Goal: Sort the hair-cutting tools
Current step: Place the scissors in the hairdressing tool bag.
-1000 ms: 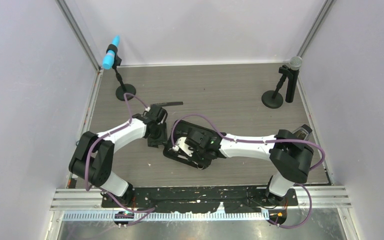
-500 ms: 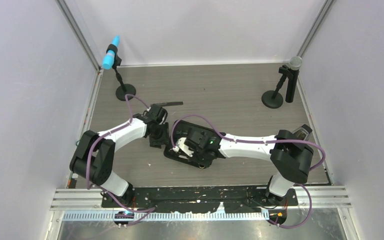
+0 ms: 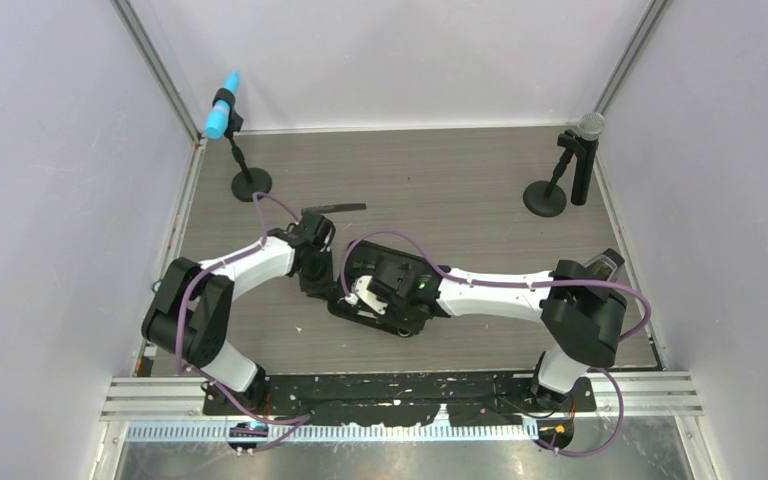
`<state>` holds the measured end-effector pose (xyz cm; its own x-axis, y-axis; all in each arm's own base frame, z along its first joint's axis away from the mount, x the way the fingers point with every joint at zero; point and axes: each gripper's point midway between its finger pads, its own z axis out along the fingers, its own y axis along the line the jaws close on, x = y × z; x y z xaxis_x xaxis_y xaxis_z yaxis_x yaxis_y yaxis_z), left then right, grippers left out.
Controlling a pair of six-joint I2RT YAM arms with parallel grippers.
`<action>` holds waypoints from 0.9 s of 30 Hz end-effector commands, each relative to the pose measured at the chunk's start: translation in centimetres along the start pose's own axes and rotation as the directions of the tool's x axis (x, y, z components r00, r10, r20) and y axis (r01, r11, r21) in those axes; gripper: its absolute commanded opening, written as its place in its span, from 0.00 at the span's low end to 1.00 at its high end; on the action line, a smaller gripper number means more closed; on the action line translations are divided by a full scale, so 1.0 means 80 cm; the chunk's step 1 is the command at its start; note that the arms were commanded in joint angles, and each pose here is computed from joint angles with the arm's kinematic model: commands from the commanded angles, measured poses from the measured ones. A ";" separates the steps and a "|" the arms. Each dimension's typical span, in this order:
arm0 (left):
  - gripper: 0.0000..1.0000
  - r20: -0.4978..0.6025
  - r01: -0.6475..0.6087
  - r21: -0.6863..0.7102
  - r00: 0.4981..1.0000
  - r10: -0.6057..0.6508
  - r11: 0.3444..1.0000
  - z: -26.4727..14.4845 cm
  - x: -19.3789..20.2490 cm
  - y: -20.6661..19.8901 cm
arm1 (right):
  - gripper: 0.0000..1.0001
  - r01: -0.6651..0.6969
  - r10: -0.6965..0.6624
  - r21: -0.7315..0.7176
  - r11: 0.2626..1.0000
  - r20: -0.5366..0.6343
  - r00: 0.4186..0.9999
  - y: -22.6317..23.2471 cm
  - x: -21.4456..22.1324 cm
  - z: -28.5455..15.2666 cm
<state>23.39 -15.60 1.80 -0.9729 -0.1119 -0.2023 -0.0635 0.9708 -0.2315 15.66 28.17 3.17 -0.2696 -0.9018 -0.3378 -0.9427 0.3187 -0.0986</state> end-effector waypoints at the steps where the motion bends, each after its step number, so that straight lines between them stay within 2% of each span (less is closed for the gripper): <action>1: 0.16 0.002 -0.006 -0.062 1.000 0.006 0.998 0.004 -0.006 0.013 | 0.15 0.004 -0.003 0.030 1.000 -0.021 1.000 -0.005 0.004 -0.001; 11: 0.09 -0.009 -0.017 -0.103 1.000 0.017 0.995 0.008 0.000 0.025 | 0.12 -0.139 0.148 0.127 0.982 -0.065 0.987 -0.030 0.022 0.001; 18: 0.08 -0.007 -0.018 -0.103 1.000 0.017 0.995 0.007 -0.002 0.025 | 0.11 -0.177 0.184 0.111 0.978 -0.053 0.981 -0.025 0.018 -0.004; 24: 0.08 0.000 -0.002 -0.083 1.000 0.002 0.997 0.003 0.000 0.021 | 0.11 -0.244 0.244 0.001 0.970 0.006 0.970 0.003 -0.018 -0.005; 27: 0.08 -0.004 0.016 -0.067 1.000 -0.016 0.998 0.004 0.002 0.017 | 0.11 -0.272 0.277 -0.101 0.957 0.032 0.960 0.029 -0.035 -0.008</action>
<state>23.46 -15.34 1.75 -0.9751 -0.1061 -0.1945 -0.0644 0.9757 -0.2096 15.80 28.18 3.17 -0.4713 -0.8165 -0.3335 -0.8575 0.5126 -0.0431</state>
